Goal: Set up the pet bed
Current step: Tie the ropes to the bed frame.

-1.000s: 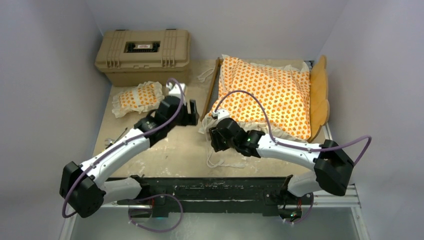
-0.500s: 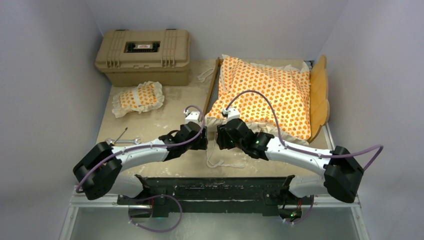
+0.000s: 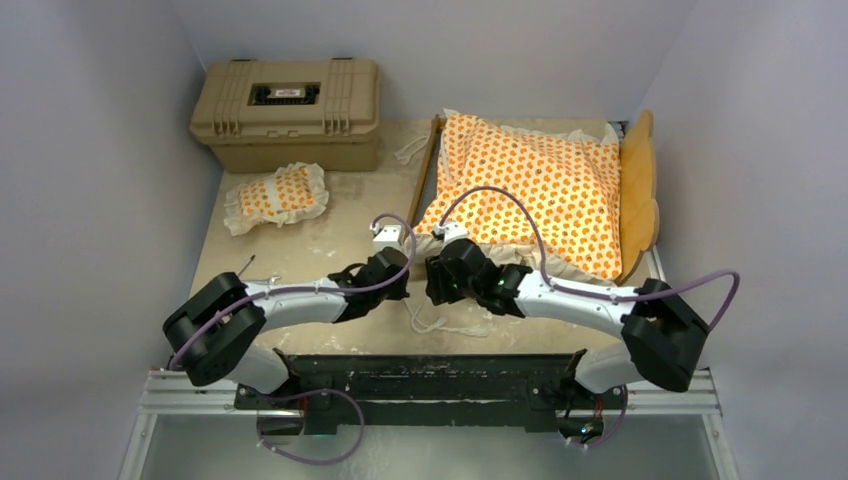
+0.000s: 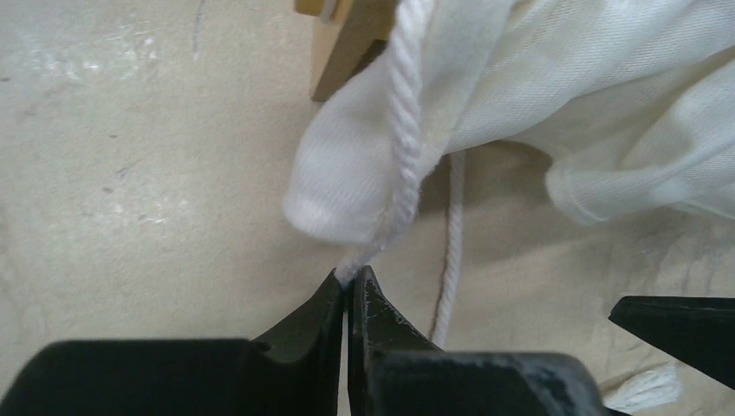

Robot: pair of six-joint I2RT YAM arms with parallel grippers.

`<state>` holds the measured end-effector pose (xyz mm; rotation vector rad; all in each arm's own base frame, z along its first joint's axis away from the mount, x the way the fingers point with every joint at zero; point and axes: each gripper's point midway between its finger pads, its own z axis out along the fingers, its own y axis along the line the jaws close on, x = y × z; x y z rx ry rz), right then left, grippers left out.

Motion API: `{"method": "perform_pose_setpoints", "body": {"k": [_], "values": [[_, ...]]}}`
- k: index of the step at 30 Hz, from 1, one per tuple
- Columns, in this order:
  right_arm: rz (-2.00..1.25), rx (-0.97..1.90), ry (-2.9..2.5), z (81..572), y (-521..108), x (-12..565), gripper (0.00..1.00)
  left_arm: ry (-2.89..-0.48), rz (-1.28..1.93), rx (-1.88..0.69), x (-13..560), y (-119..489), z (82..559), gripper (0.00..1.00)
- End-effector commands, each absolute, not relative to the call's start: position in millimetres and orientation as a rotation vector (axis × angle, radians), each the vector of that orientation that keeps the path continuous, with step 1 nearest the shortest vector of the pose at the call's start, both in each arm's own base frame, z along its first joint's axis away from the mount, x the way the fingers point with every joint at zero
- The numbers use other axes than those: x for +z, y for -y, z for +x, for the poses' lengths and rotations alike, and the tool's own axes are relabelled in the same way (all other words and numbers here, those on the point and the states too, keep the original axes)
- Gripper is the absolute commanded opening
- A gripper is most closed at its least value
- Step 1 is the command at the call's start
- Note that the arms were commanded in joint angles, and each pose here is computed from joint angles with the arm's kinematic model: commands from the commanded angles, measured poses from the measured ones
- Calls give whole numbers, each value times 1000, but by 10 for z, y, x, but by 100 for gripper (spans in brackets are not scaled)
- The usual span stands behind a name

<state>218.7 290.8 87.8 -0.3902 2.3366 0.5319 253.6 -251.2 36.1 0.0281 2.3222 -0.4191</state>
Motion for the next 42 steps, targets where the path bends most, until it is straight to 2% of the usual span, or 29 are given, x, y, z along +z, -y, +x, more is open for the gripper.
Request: {"method": "perform_pose_setpoints", "body": {"k": [1, 8, 22, 30, 32, 42], "values": [[-484, 612, -2333, 2137, -3128, 844, 49, -2288, -12, -317, 459, 2294, 2558, 0], [-614, 550, -2363, 1936, -3333, 672, 51, -2355, 30, -120, 349, 1936, 2413, 0], [-440, 333, -2391, 2270, -3455, 467, 54, -2384, 32, -169, 245, 2006, 2403, 0], [-481, 236, -2467, 2143, -3224, 173, 54, -2381, 14, -186, 267, 1980, 2420, 0], [-443, 240, -2495, 2120, -3230, 108, 45, -2381, 9, -191, 264, 1981, 2429, 0], [-482, 226, -2522, 2092, -3247, -37, 44, -2366, 8, -222, 361, 2036, 2482, 0]]}}
